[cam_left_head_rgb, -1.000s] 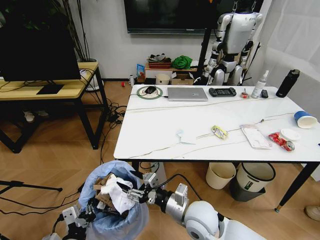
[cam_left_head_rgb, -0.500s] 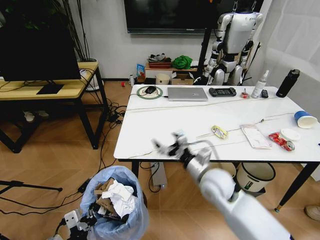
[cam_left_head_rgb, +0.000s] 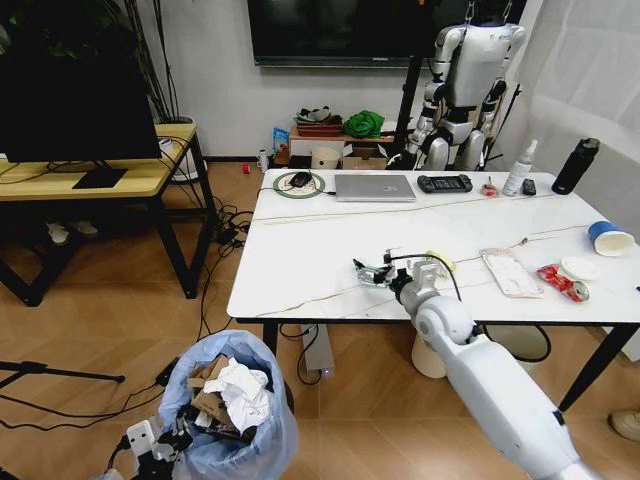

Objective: Pick up the trash bin and place the trash from the table into it.

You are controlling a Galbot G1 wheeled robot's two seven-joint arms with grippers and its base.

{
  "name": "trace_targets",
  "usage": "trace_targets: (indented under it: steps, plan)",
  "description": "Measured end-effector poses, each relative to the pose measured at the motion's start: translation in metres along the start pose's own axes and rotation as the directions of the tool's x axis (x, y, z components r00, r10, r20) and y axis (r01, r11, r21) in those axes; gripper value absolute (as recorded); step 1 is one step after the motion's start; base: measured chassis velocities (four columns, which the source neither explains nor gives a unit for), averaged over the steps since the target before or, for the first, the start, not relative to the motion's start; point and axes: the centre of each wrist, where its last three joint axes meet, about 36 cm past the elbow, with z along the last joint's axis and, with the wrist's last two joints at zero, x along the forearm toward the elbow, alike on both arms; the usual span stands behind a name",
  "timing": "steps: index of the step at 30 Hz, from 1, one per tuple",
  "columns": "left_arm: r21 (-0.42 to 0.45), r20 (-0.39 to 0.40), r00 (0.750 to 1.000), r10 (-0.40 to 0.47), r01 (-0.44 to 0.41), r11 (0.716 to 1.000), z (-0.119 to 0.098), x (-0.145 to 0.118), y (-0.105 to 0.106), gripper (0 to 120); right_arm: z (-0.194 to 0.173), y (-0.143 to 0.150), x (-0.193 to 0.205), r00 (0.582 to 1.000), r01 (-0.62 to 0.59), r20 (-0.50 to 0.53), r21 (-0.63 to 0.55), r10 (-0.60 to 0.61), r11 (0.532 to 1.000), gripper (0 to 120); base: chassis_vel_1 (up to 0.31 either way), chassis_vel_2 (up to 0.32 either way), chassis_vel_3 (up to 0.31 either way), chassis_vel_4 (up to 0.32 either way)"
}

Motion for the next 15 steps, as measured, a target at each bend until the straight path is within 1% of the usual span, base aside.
trace_targets:
  steps: [3, 4, 5, 6, 11, 12, 15]
  plan:
    - [0.0, 0.004, 1.0, -0.002, 0.002, 1.0, -0.001, 0.0, 0.001, 0, 0.004, -0.002, -0.002, 1.0, 0.0, -0.012, 0.013, 0.0, 1.0, 85, 0.0, 0.0, 0.0, 0.0]
    - [-0.001, 0.004, 1.0, -0.002, 0.002, 1.0, -0.001, 0.0, 0.001, 0, 0.005, -0.002, -0.001, 1.0, -0.001, -0.016, 0.017, 0.001, 1.0, 82, 0.0, 0.0, 0.0, 0.0]
    - [-0.001, 0.004, 1.0, -0.002, 0.002, 1.0, -0.001, 0.0, 0.001, 0, 0.005, -0.002, -0.001, 1.0, -0.001, -0.016, 0.017, 0.001, 1.0, 82, 0.0, 0.0, 0.0, 0.0]
    - [-0.001, 0.004, 1.0, -0.002, 0.002, 1.0, -0.001, 0.0, 0.002, 0, 0.007, -0.002, -0.001, 1.0, -0.001, -0.019, 0.02, 0.001, 1.0, 79, 0.0, 0.0, 0.0, 0.0]
    - [0.0, 0.009, 1.0, -0.002, 0.002, 1.0, -0.003, 0.0, 0.002, 0, 0.017, -0.002, 0.001, 0.999, -0.001, -0.045, 0.031, 0.002, 1.0, 56, 0.0, 0.0, 0.0, 0.0]
    - [0.0, 0.009, 1.0, -0.002, 0.002, 1.0, -0.003, 0.0, 0.002, 0, 0.017, -0.002, 0.001, 0.999, -0.001, -0.045, 0.031, 0.002, 1.0, 56, 0.0, 0.0, 0.0, 0.0]
    - [0.002, 0.013, 1.0, -0.003, 0.003, 1.0, -0.005, 0.0, 0.004, 0, 0.021, -0.002, 0.003, 0.999, -0.001, -0.051, 0.036, 0.003, 0.999, 43, 0.0, 0.0, 0.0, 0.0]
